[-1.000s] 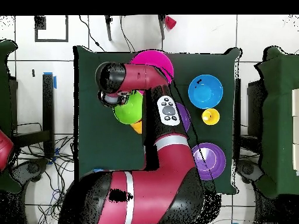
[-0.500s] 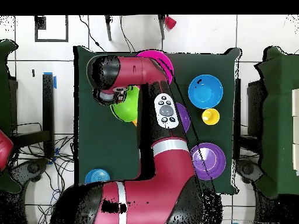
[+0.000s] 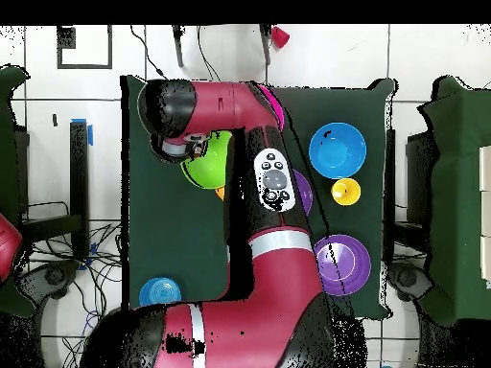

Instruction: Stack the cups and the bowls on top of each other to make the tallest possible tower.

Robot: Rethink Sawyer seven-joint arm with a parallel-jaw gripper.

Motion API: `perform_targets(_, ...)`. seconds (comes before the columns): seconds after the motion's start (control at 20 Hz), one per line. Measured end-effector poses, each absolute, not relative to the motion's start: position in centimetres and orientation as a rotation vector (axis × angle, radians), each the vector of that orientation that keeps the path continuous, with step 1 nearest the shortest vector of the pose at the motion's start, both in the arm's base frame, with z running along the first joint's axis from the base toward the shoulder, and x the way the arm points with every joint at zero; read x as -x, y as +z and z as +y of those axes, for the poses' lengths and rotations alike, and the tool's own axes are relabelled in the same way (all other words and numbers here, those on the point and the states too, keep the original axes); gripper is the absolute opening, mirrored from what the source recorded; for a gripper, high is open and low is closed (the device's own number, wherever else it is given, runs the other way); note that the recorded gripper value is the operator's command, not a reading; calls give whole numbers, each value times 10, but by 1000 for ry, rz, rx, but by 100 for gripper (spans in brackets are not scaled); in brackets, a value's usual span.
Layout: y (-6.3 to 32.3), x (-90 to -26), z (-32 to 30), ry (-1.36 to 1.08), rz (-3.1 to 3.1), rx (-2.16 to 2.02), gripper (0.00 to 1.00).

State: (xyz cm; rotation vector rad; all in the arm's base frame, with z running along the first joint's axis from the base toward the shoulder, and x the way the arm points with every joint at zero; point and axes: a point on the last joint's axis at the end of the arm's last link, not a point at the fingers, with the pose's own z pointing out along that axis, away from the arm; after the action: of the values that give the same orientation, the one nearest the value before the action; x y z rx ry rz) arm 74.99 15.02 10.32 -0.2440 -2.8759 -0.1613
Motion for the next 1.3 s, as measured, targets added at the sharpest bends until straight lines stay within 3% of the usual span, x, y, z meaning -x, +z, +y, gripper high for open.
perform_targets(0.5, 101, -767, 144, -161, -2899, 261, 0)
perform_targets(1.3, 63, -800, 122, -171, -2847, 325, 0)
